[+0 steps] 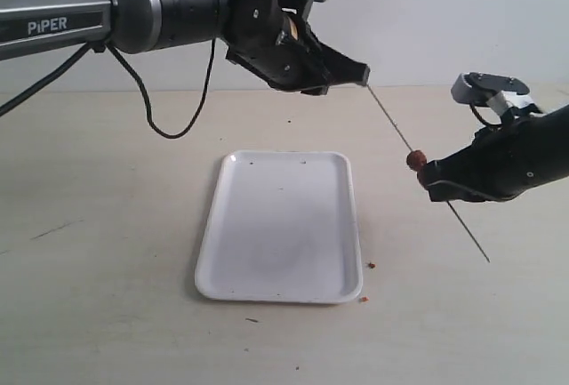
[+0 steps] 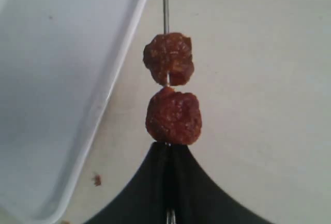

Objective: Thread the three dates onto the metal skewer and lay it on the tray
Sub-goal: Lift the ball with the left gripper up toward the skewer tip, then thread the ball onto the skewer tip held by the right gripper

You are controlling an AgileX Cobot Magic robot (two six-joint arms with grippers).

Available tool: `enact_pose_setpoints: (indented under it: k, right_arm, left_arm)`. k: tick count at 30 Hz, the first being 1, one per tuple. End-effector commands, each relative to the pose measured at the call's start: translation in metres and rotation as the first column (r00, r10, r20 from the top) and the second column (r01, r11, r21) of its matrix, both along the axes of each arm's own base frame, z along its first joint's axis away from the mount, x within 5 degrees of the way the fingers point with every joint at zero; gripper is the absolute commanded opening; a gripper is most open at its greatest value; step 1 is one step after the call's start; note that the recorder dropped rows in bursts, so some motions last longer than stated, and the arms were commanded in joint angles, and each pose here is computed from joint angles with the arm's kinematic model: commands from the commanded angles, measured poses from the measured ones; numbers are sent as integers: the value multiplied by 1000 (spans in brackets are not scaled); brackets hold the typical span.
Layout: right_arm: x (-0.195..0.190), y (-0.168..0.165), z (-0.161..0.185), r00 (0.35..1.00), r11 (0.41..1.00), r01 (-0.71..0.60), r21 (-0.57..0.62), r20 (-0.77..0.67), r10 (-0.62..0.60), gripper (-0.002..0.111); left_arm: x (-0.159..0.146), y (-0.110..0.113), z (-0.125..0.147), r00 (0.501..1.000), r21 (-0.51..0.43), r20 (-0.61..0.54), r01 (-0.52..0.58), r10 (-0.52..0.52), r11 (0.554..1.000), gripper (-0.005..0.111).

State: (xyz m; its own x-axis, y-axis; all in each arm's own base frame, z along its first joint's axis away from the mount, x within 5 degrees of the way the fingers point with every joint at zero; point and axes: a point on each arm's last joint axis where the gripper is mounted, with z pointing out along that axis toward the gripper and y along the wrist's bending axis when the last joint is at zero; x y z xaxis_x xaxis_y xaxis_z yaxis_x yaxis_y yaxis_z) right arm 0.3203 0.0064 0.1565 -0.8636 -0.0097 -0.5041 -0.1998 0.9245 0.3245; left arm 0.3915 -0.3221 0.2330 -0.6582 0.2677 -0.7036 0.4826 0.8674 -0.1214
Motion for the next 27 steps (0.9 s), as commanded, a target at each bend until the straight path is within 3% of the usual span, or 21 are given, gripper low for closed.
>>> enact_pose_setpoints:
  k: [1, 6, 14, 27]
  right_arm:
    - [-8, 9, -3, 994, 992, -81, 98, -64, 87, 0]
    - [-12, 16, -5, 995, 980, -100, 170, -6, 103, 0]
    - [-21, 26, -3, 982, 943, -186, 276, 24, 187, 0]
    - [-23, 31, 2, 970, 914, -240, 328, 58, 234, 0]
  left_arm:
    - [-2, 0, 10, 981, -163, -105, -178, 162, 970, 24]
    - [3, 10, 8, 941, -222, -229, -301, 251, 927, 24]
    - [17, 27, 9, 862, -339, -412, -447, 297, 828, 24]
    - [29, 44, 11, 828, -371, -456, -510, 326, 776, 24]
